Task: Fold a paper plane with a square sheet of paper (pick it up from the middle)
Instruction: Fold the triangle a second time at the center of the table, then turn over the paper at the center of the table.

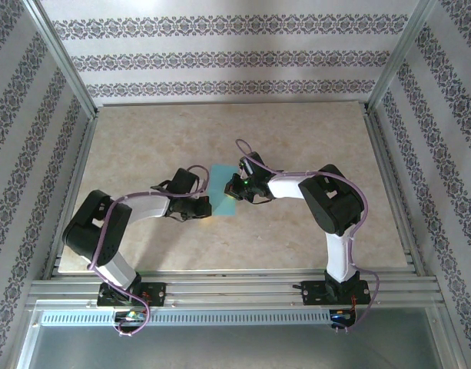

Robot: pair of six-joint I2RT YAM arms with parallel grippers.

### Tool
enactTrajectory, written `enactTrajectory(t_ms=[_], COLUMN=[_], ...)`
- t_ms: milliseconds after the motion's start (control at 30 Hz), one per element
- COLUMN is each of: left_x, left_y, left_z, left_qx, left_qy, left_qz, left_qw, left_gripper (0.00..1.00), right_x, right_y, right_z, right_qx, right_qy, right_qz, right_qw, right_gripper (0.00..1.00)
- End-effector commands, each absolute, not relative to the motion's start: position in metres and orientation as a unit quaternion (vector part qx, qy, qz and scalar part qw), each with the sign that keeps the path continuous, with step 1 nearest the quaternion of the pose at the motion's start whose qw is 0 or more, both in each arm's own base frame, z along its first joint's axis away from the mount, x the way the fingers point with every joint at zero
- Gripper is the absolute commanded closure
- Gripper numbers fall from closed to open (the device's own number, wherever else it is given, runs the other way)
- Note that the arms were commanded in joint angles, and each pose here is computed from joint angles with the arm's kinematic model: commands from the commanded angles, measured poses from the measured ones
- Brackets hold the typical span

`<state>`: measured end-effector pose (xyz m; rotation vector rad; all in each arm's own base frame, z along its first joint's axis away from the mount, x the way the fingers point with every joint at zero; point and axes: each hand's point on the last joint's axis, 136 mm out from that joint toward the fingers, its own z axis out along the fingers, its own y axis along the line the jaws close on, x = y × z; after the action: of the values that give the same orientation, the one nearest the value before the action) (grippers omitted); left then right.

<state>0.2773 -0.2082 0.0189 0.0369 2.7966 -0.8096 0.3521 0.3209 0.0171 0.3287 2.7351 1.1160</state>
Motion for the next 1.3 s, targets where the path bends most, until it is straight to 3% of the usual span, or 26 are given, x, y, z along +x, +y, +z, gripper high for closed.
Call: enactTrajectory(t_ms=[0,100,333,667,967,1267], left_x=[0.257,0.273,0.327,0.352,0.352,0.348], left_y=[-0.204,-0.211,-0.207,-0.216,-0.201,-0.196], left_z=[0.025,0.049,0.082,0.074,0.059,0.051], left_qx=[0.033,0.042,-0.047,-0.066,-0.074,-0.079], left_qy=[0.957,0.948,0.923,0.912,0.924,0.93], left_qz=[-0.272,-0.287,-0.31,-0.328,-0.287,-0.274], left_qw=[0.096,0.134,0.222,0.236,0.241,0.232], left_gripper=[0.95,0.92,0.81,0.74,0.79,0.8], right_x=[0.348,0.353,0.36,0.354,0.345,0.352], right_y=[0.312,0.323,0.332,0.281,0.325,0.348], right_z=[0.001,0.022,0.097,0.07,0.064,0.058], right_qx=[0.109,0.093,0.069,0.15,0.051,0.017], right_qy=[0.929,0.92,0.889,0.894,0.896,0.892], right_qz=[0.346,0.374,0.436,0.397,0.424,0.432], right_qw=[0.067,0.073,0.125,0.142,0.12,0.128], right_gripper=[1.0,1.0,0.79,0.57,0.5,0.56])
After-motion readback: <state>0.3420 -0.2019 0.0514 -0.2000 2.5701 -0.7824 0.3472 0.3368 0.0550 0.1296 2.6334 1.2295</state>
